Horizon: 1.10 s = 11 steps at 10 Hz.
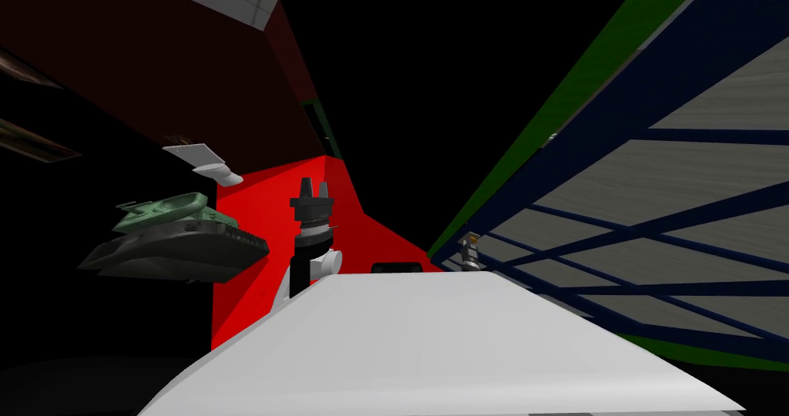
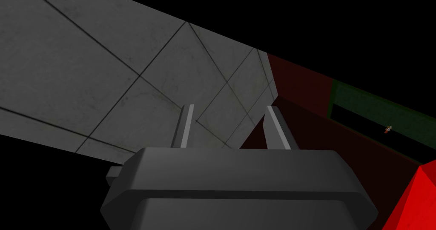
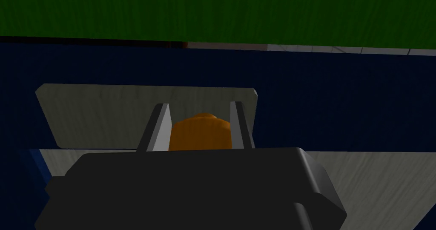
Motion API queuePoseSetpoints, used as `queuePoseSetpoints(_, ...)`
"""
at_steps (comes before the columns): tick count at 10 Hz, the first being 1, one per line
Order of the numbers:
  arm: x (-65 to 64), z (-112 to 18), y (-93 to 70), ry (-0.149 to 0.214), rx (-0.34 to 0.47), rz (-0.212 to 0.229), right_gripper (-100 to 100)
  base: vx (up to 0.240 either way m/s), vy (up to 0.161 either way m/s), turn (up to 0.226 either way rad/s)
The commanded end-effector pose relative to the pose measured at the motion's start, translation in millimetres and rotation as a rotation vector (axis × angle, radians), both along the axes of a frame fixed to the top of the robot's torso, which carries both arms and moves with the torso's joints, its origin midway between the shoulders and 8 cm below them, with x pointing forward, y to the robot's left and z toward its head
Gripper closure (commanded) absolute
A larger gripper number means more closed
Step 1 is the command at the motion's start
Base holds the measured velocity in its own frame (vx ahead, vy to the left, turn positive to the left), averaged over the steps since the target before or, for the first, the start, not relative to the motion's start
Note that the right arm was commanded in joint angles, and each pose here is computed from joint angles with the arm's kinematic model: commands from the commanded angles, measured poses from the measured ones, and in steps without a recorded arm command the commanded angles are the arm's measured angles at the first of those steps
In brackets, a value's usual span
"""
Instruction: Pull the door open
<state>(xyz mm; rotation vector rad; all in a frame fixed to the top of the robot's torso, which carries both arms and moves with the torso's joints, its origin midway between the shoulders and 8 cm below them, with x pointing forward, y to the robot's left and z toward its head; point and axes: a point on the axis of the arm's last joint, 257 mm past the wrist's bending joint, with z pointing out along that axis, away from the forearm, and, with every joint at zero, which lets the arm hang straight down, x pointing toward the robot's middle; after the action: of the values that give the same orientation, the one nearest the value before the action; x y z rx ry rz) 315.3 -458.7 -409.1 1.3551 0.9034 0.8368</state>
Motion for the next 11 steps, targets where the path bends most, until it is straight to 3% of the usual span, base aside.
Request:
queuePoseSetpoints(1,-1.5,-1.1,-2.6,-0.013,0.037,-0.004,100,-0.026,0.000,0.011)
queuePoseSetpoints(3,1.1,-1.0,-1.9,-0.033,0.078,-0.001,100,-0.027,0.007,0.004)
queuePoseSetpoints(4,4.1,1.5,1.2,-0.056,0.107,-0.001,-100,-0.031,0.008,0.042)
queuePoseSetpoints(11,3.7,4.5,-1.1,-0.169,0.309,-0.034,-100,-0.043,-0.003,0.040)
